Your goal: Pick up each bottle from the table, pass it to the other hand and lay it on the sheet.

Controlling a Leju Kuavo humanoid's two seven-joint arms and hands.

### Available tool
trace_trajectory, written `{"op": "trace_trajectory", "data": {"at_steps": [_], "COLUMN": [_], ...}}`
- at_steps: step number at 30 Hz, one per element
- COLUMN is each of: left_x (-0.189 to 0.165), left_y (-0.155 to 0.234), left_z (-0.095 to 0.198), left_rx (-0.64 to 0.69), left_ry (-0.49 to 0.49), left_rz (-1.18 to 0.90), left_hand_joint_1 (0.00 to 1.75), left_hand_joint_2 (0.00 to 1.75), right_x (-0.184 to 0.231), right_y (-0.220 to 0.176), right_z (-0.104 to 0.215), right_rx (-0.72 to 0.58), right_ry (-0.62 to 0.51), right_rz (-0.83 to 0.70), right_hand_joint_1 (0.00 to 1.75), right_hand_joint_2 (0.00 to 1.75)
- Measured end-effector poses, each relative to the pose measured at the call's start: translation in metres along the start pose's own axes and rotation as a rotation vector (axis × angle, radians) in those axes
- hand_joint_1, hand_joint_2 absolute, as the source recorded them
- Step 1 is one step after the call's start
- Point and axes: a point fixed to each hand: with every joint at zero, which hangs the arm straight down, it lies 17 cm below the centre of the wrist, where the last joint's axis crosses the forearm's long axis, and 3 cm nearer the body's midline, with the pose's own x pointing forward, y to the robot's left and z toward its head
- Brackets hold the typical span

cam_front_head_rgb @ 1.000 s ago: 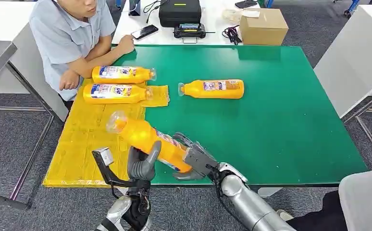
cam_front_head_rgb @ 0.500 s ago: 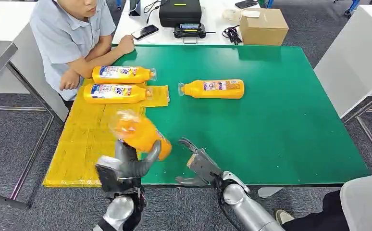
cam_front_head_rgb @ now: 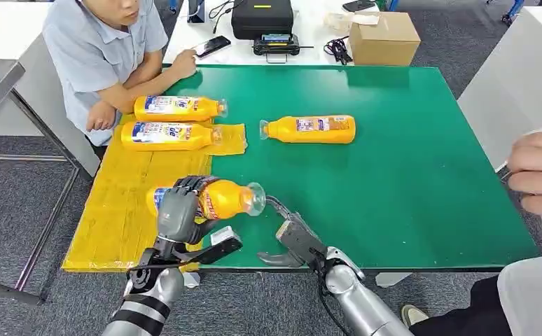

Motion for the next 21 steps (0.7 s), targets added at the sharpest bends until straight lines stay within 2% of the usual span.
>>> {"op": "trace_trajectory", "data": {"at_steps": [8, 9, 10, 11, 12, 13, 14, 16, 20, 21], "left_x": [-0.056, -0.061, -0.067, -0.073, -0.079, -0.083, -0.085, -0.088, -0.093, -0.093], "left_y": [-0.047, -0.054, -0.059, -0.066, -0.07, -0.072, -0.074, -0.077, -0.084, -0.085], "left_z": [0.007, 0.008, 0.008, 0.01, 0.012, 0.013, 0.012, 0.011, 0.011, 0.011], "left_rx": [-0.195, -0.228, -0.259, -0.296, -0.32, -0.336, -0.344, -0.366, -0.409, -0.415], "left_ry": [0.093, 0.101, 0.107, 0.114, 0.12, 0.12, 0.12, 0.118, 0.117, 0.117], "left_rz": [-0.22, -0.239, -0.264, -0.288, -0.31, -0.328, -0.336, -0.345, -0.333, -0.332], "left_hand_joint_1": [1.75, 1.59, 1.22, 1.26, 1.2, 0.51, 0.35, 0.19, 0.19, 0.05], "left_hand_joint_2": [1.75, 1.75, 1.75, 1.75, 1.75, 1.75, 1.75, 1.75, 1.75, 1.75], "right_x": [0.005, 0.006, 0.007, 0.007, 0.008, 0.009, 0.01, 0.011, 0.011, 0.011], "right_y": [0.0, 0.0, 0.0, -0.001, -0.001, 0.0, 0.0, 0.0, 0.001, 0.001], "right_z": [-0.004, -0.005, -0.006, -0.007, -0.008, -0.009, -0.009, -0.011, -0.011, -0.011], "right_rx": [0.014, 0.015, 0.015, 0.015, 0.019, 0.02, 0.021, 0.023, 0.025, 0.025], "right_ry": [-0.011, -0.013, -0.014, -0.015, -0.017, -0.019, -0.019, -0.022, -0.023, -0.023], "right_rz": [-0.012, -0.014, -0.015, -0.016, -0.016, -0.016, -0.016, -0.017, -0.014, -0.014], "right_hand_joint_1": [0.0, 0.0, 0.0, 0.0, 0.0, 0.0, 0.0, 0.0, 0.0, 0.0], "right_hand_joint_2": [1.75, 1.75, 1.75, 1.75, 1.75, 1.75, 1.75, 1.75, 1.75, 1.75]}}
